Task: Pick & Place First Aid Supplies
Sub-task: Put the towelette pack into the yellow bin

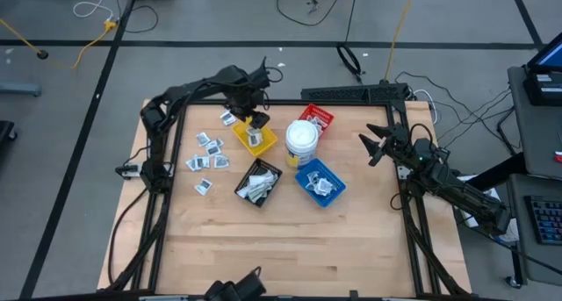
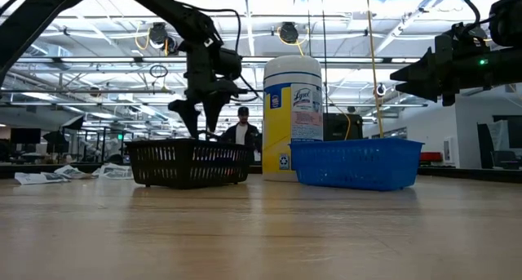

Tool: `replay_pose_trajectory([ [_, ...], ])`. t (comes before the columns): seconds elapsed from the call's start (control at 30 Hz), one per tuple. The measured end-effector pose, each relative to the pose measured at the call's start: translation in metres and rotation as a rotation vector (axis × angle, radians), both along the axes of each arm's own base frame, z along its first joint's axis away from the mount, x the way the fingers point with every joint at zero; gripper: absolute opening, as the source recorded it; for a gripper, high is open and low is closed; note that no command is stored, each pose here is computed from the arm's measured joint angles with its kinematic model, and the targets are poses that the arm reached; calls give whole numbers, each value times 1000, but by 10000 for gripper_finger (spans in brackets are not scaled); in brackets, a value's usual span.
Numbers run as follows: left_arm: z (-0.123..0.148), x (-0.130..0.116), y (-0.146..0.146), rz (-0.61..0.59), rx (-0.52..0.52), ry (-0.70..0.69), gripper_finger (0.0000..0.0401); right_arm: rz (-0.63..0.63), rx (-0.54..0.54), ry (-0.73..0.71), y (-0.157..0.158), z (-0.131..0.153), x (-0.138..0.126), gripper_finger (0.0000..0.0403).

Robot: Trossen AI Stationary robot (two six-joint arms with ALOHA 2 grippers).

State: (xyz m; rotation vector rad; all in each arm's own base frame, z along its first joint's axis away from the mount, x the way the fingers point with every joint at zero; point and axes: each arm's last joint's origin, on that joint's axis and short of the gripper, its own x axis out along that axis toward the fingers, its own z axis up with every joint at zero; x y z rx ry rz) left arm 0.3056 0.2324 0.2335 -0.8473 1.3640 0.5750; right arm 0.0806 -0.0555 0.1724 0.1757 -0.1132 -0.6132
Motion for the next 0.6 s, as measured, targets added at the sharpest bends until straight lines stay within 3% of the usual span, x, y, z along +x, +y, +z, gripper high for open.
replay_pose_trajectory([
  [0.3, 6, -2, -34, 15, -17, 10, 282, 0, 0, 0, 0, 0, 0, 254],
  [0.6, 0, -36, -91, 33, -15, 0, 283, 0, 0, 0, 0, 0, 0, 254],
])
